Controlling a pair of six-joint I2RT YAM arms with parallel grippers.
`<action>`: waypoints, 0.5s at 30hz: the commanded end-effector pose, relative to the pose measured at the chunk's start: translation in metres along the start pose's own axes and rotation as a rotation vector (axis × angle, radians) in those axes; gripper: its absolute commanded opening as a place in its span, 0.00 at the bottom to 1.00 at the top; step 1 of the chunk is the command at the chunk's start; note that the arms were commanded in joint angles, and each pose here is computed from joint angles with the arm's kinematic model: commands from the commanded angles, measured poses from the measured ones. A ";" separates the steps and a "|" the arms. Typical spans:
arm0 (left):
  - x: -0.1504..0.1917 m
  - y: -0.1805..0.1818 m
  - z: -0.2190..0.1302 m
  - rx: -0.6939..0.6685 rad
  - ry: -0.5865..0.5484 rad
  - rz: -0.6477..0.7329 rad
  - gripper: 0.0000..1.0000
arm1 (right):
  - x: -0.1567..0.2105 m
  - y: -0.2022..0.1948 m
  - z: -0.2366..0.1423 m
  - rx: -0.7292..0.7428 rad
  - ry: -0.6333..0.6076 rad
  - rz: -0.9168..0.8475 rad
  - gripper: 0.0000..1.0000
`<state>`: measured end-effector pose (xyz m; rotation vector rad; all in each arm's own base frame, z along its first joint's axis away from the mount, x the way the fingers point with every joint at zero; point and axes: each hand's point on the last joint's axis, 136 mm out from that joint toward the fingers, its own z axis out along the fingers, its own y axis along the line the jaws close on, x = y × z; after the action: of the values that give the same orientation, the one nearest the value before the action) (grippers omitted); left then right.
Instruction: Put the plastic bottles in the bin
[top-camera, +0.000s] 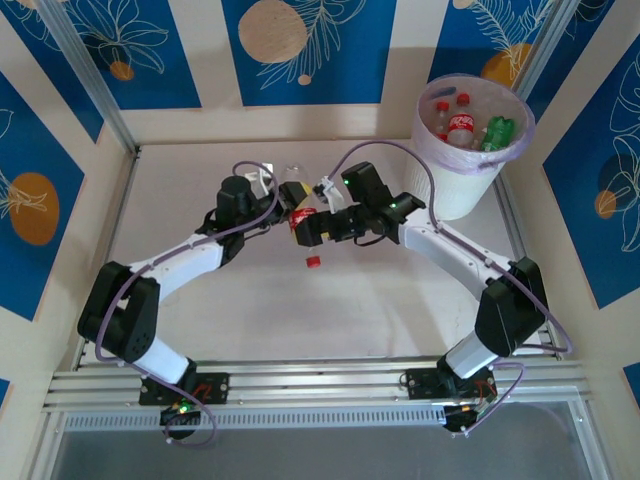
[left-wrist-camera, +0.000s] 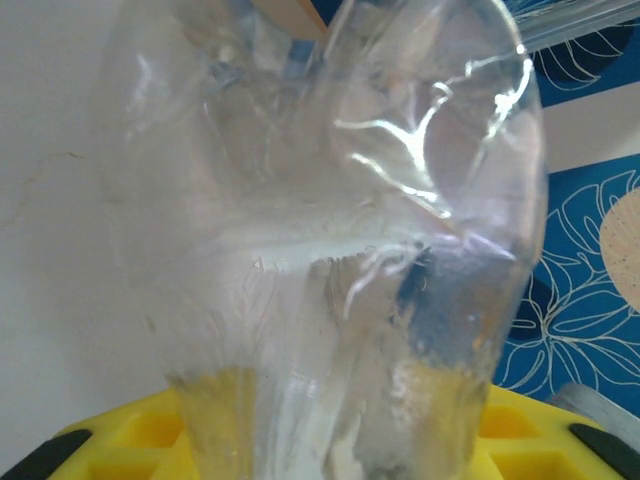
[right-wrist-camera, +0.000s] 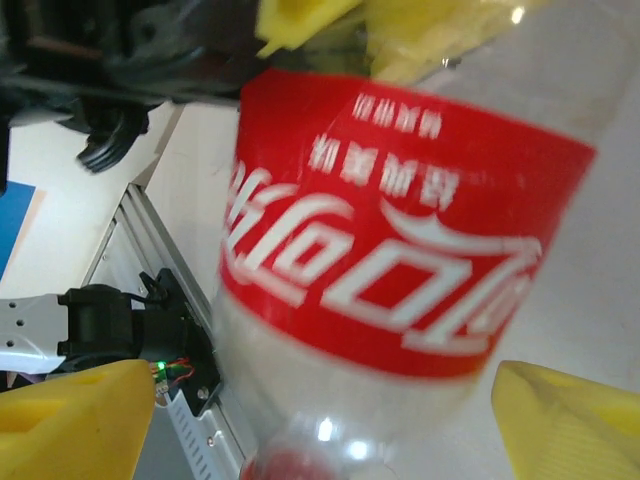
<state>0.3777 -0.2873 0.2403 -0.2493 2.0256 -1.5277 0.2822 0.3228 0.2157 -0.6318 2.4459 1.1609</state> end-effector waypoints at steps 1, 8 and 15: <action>0.001 -0.025 -0.003 0.073 -0.027 0.010 0.29 | -0.011 0.008 0.003 -0.039 -0.018 -0.011 0.84; 0.007 -0.025 -0.001 0.077 -0.020 0.001 0.36 | -0.013 -0.004 0.001 -0.015 -0.035 0.017 0.59; 0.003 -0.026 -0.001 0.086 -0.034 -0.006 0.82 | -0.014 -0.005 -0.009 -0.007 -0.048 0.007 0.47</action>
<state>0.3758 -0.2922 0.2415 -0.3004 1.9976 -1.5522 0.2912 0.3249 0.2169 -0.6113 2.4240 1.1892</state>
